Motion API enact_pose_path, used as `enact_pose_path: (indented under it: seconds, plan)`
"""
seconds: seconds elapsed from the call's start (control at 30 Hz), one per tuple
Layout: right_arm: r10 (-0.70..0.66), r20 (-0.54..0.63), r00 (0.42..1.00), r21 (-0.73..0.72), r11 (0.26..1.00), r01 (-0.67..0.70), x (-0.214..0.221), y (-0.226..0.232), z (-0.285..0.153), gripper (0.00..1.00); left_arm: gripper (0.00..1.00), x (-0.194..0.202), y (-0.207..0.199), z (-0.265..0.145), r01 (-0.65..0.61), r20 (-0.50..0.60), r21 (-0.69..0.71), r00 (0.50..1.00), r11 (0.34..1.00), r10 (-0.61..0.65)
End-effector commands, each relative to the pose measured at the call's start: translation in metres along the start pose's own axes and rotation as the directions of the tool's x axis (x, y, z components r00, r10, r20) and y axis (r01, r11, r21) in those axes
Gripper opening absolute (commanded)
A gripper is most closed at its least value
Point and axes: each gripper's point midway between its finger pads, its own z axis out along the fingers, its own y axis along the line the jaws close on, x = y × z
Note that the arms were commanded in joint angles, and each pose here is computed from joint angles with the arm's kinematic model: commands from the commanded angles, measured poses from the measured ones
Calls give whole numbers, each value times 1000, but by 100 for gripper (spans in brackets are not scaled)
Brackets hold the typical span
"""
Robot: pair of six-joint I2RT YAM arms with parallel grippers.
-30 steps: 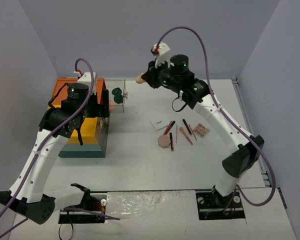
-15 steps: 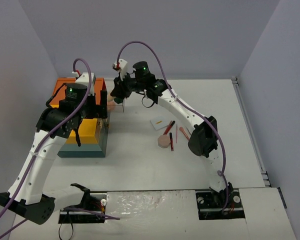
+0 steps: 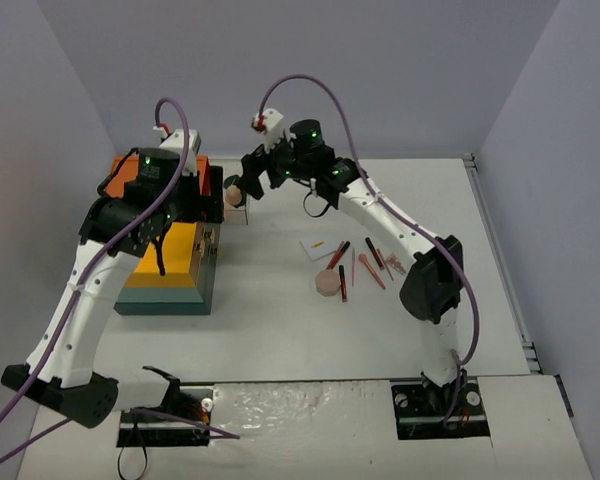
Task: Organize the makeup
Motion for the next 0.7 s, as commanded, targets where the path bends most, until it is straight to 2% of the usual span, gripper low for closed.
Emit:
enact_pose_path:
  seconds: [0.0,0.13,0.23,0.33,0.53,0.67]
  plan:
    - [-7,184,983,358,932,-61,-67,-70,-114,99,97,-44,-33,8,6,95,100,995,995,-16]
    - [59,144,988,567,813,-131,-26,-106,-187,100,97,-58,-71,30,-27,92,162,996,986,12]
    - [122,141,982,670,719,-185,1,-118,-223,100,97,-62,-100,55,-48,79,196,996,980,33]
    - [187,151,971,710,663,-238,30,-113,-249,100,97,-64,-115,81,-45,57,197,998,979,34]
    - [267,184,946,684,656,-319,66,-86,-270,100,97,-48,-119,135,-47,-16,124,999,991,49]
    - [295,184,938,673,658,-339,80,-76,-277,100,97,-38,-107,160,-66,-55,34,996,997,67]
